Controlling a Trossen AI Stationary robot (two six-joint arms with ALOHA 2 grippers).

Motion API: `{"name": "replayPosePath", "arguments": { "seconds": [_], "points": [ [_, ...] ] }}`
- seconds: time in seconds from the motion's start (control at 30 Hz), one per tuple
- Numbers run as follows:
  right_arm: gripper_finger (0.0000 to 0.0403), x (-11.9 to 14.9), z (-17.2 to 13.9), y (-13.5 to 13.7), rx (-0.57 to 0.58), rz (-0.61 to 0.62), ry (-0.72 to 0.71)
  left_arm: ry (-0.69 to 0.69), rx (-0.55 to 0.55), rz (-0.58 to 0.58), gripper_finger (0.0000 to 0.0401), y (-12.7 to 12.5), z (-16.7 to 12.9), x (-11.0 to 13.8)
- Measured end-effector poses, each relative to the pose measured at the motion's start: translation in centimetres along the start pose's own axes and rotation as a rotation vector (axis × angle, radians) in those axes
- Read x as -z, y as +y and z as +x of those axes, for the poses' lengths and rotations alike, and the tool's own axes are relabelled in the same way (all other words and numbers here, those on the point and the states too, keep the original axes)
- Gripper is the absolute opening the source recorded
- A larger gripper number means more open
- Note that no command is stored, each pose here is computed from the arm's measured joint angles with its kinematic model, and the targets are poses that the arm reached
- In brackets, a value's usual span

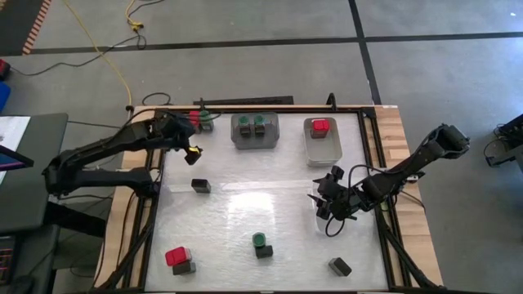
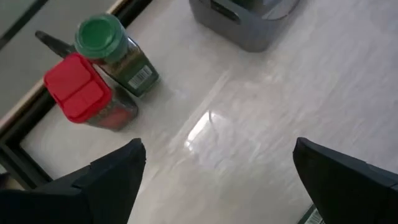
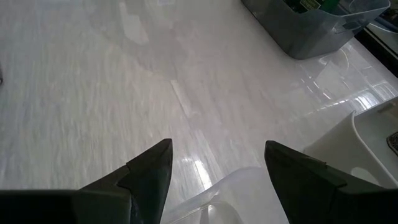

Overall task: Sort spices by type
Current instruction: Move the top left red seasoning can to the center of the table

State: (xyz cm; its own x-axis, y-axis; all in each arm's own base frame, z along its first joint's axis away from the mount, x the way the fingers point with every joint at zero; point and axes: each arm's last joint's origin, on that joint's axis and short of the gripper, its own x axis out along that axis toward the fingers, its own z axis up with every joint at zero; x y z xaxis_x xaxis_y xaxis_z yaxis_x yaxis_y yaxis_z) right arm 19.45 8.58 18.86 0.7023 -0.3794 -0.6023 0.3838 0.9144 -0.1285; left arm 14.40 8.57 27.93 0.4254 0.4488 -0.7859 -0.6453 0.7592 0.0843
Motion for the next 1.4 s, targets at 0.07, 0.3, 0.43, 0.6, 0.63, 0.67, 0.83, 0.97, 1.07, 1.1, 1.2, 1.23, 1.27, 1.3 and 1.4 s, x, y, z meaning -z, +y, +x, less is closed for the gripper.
{"name": "replayPosePath", "arguments": {
  "seconds": [0.07,0.3,0.43,0.6,0.63,0.67,0.83,0.97,1.07,1.1,1.2,1.23,1.27,1.3,1.4],
  "points": [
    [0.0285,0.0,0.0,0.0,0.0,0.0,0.0,0.015,-0.002,-0.005,0.0391,-0.1,0.3,-0.1],
    [0.0285,0.0,0.0,0.0,0.0,0.0,0.0,0.024,-0.215,-0.095,0.039,0.3,1.8,-0.6],
    [0.0285,0.0,0.0,0.0,0.0,0.0,0.0,-0.016,-0.319,-0.144,0.039,1.2,2.5,-1.3],
    [0.0285,0.0,0.0,0.0,0.0,0.001,-0.001,-0.047,-0.345,-0.262,0.039,3.6,3.2,-2.0],
    [0.0285,0.0,0.0,0.0,0.0,0.001,0.0,-0.037,-0.355,-0.289,0.039,4.2,3.4,-2.0],
    [0.0285,0.0,0.0,0.0,0.0,0.001,-0.001,-0.028,-0.363,-0.314,0.0389,4.7,3.6,-1.9],
    [0.0285,-0.1,0.1,-0.1,0.004,0.004,0.0,0.028,-0.377,-0.408,0.0389,7.1,4.8,-1.7],
    [0.0285,-0.1,0.2,-0.2,0.01,0.008,0.001,0.041,-0.385,-0.449,0.0389,8.4,5.7,-1.7],
    [0.0285,-0.1,0.2,-0.2,0.01,0.008,0.001,0.033,-0.346,-0.459,0.0388,8.8,6.4,-1.9],
    [0.0285,-0.1,0.2,-0.2,0.01,0.008,0.001,0.035,-0.344,-0.459,0.0386,8.9,6.6,-1.9],
    [0.0285,-0.1,0.2,-0.2,0.01,0.008,0.001,0.034,-0.335,-0.455,0.0372,9.0,7.4,-2.2],
    [0.0285,-0.1,0.2,-0.2,0.009,0.008,0.001,0.037,-0.336,-0.455,0.0366,9.0,7.7,-2.2],
    [0.0285,-0.1,0.2,-0.2,0.01,0.007,0.002,0.043,-0.335,-0.455,0.036,9.1,7.9,-2.2],
    [0.0285,-0.1,0.2,-0.2,0.009,0.008,0.001,0.045,-0.335,-0.455,0.0354,9.1,8.2,-2.2],
    [0.0285,-0.1,0.2,-0.2,0.009,0.008,0.001,0.046,-0.338,-0.464,0.034,9.3,8.8,-2.3]
  ]
}}
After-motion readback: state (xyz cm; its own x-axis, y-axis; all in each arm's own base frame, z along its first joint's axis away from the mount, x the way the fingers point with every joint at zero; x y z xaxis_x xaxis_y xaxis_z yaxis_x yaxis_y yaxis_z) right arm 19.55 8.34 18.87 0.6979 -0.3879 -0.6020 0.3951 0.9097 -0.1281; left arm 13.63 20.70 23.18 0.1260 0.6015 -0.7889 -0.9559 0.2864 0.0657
